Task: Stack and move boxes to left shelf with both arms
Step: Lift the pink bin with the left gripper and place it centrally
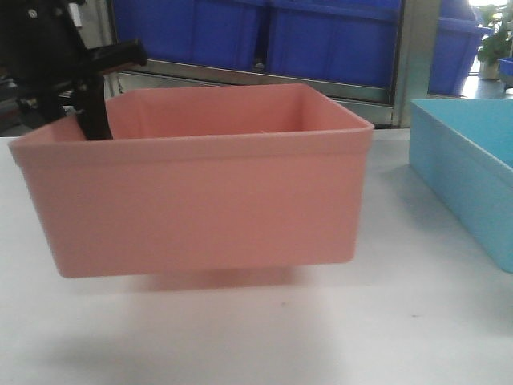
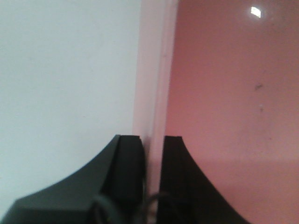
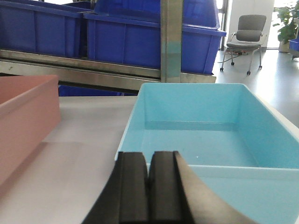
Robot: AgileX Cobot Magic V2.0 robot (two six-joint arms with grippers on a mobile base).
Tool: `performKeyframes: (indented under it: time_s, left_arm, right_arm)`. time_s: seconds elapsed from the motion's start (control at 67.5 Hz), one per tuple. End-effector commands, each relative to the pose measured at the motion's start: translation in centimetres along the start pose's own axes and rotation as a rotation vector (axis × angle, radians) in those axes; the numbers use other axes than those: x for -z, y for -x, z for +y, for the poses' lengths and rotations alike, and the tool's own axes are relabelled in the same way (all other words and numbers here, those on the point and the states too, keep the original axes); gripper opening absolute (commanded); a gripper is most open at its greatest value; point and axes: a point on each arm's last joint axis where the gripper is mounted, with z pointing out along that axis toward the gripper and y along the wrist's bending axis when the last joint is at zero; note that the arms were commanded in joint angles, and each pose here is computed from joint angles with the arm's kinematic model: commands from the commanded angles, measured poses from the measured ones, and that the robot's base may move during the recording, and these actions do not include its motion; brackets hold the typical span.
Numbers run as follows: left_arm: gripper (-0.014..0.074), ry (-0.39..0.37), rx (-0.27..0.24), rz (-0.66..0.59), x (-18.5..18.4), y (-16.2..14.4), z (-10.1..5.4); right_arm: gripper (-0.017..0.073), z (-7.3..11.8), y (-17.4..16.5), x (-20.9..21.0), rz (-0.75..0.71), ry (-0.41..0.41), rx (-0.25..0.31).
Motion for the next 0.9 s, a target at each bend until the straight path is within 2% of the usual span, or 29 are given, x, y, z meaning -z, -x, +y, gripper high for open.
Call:
performKeyframes:
  time_s: [0.0,0.281,0.4,0.666,0.785,0.889]
  left_arm:
    - [-0.0001,-0.115,0.029,-0.163,2.1,0.2,-2.0]
    - [-0.0001,-0.095,-0.017,-0.113,-0.9,-1.4,-2.9]
    - [-0.0001,-0.098,0.012,-0.082,-2.1,-1.5,-2.9]
    - [0.0007,-0.081,0.017,-0.046,-3.1,-1.7,-2.7]
    - [0.0118,-0.082,0.017,-0.043,-3.0,-1.7,-2.7]
    - [0.0314,-0.088,0.013,-0.026,-3.0,-1.8,-2.7]
  right_arm:
    - [0.0067,0.1,1.8,0.3,-0.137,0.008,0.012]
    - [0.0067,0.1,1.8,0.3,-0.137,0.008,0.012]
    - [0.0067,0.1,1.8,0.3,-0.137,0.008,0.012]
    - [0.0067,0.1,1.8,0.3,-0.137,0.008,0.012]
    - [0.0067,0.1,1.8,0.3,-0.137,0.008,0.012]
    - [0.0067,0.1,1.8,0.3,-0.137,0.008,0.012]
